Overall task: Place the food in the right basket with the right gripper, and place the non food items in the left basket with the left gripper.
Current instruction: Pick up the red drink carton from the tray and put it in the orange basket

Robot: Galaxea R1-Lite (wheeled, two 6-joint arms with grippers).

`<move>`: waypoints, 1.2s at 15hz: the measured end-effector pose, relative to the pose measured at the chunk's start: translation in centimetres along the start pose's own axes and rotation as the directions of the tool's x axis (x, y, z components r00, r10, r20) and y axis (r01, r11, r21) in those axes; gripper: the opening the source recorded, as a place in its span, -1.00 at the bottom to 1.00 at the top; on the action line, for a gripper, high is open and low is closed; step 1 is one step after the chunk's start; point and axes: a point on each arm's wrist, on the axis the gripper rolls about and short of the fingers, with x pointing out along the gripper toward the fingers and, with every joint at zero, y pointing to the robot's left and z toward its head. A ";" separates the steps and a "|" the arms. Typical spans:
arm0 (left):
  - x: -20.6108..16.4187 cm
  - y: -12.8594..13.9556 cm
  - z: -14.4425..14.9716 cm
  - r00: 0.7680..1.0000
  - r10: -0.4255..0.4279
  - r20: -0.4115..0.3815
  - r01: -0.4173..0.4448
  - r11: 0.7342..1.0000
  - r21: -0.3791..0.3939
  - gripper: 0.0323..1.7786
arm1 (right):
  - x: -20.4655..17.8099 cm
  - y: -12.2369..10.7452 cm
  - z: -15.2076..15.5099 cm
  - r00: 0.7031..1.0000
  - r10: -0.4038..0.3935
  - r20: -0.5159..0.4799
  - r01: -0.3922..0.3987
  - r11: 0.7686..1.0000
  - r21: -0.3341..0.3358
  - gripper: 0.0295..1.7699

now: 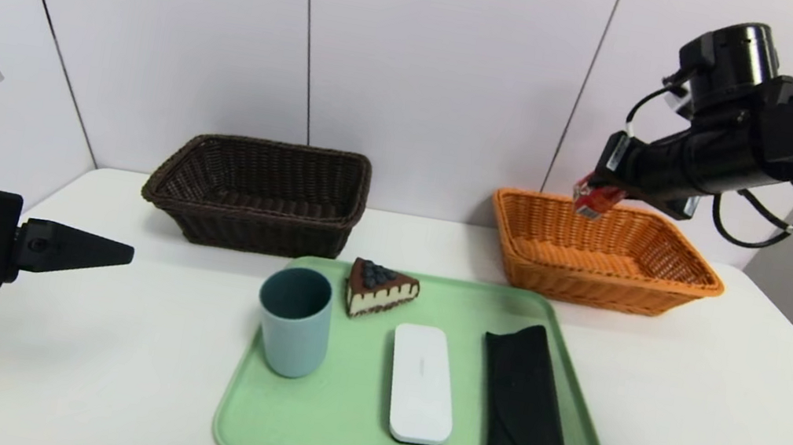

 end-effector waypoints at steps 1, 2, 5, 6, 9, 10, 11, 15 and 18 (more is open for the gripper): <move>-0.1 0.0 -0.1 1.000 0.001 -0.006 -0.001 1.000 0.000 0.90 | 1.3 -0.2 -0.2 1.000 -0.015 -0.008 0.015 1.000 -0.001 -0.56; -0.2 0.0 -0.2 1.000 0.002 -0.010 -0.002 1.000 0.000 0.90 | 2.4 -0.3 -0.5 0.999 -0.029 -0.012 0.029 1.000 -0.001 -0.56; -0.3 0.1 -0.5 1.000 0.001 -0.014 -0.001 1.000 -0.001 0.90 | 5.5 -0.5 -1.5 0.997 -0.072 -0.035 0.072 0.997 -0.008 -0.56; -0.3 0.1 -0.6 1.000 0.002 -0.017 -0.002 1.000 -0.001 0.90 | 6.3 -0.6 -1.9 0.996 -0.080 -0.050 0.080 0.997 -0.011 -0.56; -0.2 0.1 -0.9 1.000 0.000 -0.026 0.000 1.000 0.000 0.90 | 8.3 -0.5 -3.1 0.992 -0.092 -0.089 0.090 0.996 -0.025 -0.56; -0.2 0.2 -1.0 1.000 0.001 -0.028 -0.001 1.000 0.000 0.90 | 8.9 -0.4 -3.4 0.992 -0.092 -0.092 0.090 0.996 -0.028 -0.56; -0.2 0.2 -1.1 1.000 0.001 -0.030 -0.001 1.000 -0.001 0.90 | 9.5 -0.4 -3.6 0.991 -0.093 -0.096 0.091 0.995 -0.030 -0.56; -0.1 0.2 -1.2 0.999 0.001 -0.036 -0.001 1.000 -0.001 0.90 | 11.5 -0.7 -4.6 0.987 -0.127 -0.098 0.122 0.991 -0.050 -0.40; -0.1 0.2 -1.2 0.999 0.002 -0.036 -0.002 1.000 -0.001 0.90 | 12.2 -0.7 -5.0 0.986 -0.132 -0.106 0.125 0.990 -0.068 0.02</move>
